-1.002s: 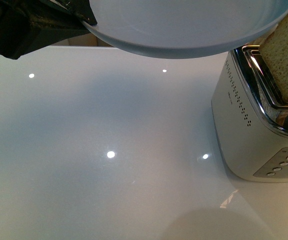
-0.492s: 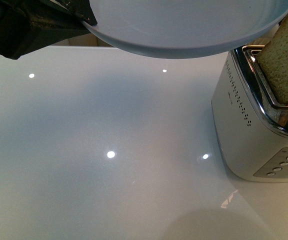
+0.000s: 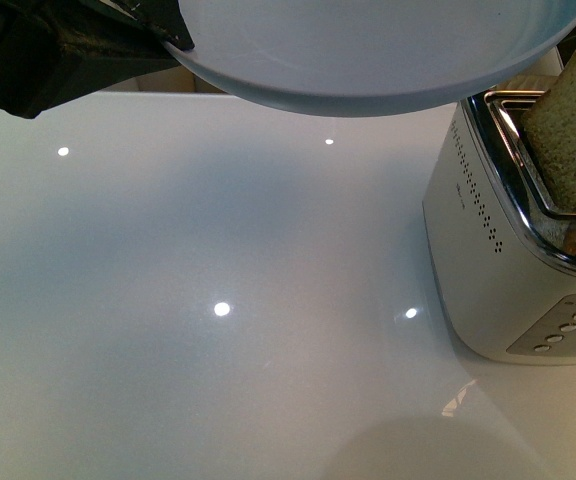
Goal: Left arm holds plate, right arm toasts bread
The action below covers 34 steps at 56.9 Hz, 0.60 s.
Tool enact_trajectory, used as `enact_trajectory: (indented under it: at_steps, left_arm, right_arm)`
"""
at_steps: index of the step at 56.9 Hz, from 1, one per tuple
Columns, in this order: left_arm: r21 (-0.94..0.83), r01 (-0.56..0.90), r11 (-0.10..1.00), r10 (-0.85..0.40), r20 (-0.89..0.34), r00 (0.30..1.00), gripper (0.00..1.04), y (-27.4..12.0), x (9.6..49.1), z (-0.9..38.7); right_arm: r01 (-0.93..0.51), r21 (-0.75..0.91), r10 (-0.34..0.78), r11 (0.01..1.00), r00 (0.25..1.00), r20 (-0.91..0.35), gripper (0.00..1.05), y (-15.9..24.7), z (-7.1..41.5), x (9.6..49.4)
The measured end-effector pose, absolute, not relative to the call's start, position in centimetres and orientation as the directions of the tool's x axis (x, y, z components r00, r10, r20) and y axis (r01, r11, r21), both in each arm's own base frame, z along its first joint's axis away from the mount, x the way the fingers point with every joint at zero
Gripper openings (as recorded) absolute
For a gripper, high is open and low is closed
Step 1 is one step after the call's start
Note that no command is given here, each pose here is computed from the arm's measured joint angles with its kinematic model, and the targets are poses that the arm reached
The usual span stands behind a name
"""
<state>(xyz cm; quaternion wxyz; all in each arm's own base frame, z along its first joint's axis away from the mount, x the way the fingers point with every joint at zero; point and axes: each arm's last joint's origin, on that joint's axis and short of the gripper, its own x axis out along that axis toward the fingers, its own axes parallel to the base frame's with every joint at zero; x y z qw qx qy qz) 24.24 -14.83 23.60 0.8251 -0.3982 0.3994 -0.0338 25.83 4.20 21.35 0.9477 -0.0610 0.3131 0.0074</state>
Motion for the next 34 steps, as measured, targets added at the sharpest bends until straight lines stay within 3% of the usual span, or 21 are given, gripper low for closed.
enact_trajectory:
  at_steps: [29,34]
  left_arm:
    - [-0.684,-0.262,0.68,-0.374,-0.632,0.679,0.03,-14.8,24.2,23.6]
    - [-0.684,-0.262,0.681,-0.374,-0.632,0.679,0.03,-14.8,24.2,23.6]
  right_arm:
    - [-0.085,-0.114,-0.012,0.99,0.752,-0.659,0.03,4.8,18.1,26.4]
    - [-0.085,-0.105,-0.007,0.991,0.743,-0.67,0.18,4.8,17.6,26.2]
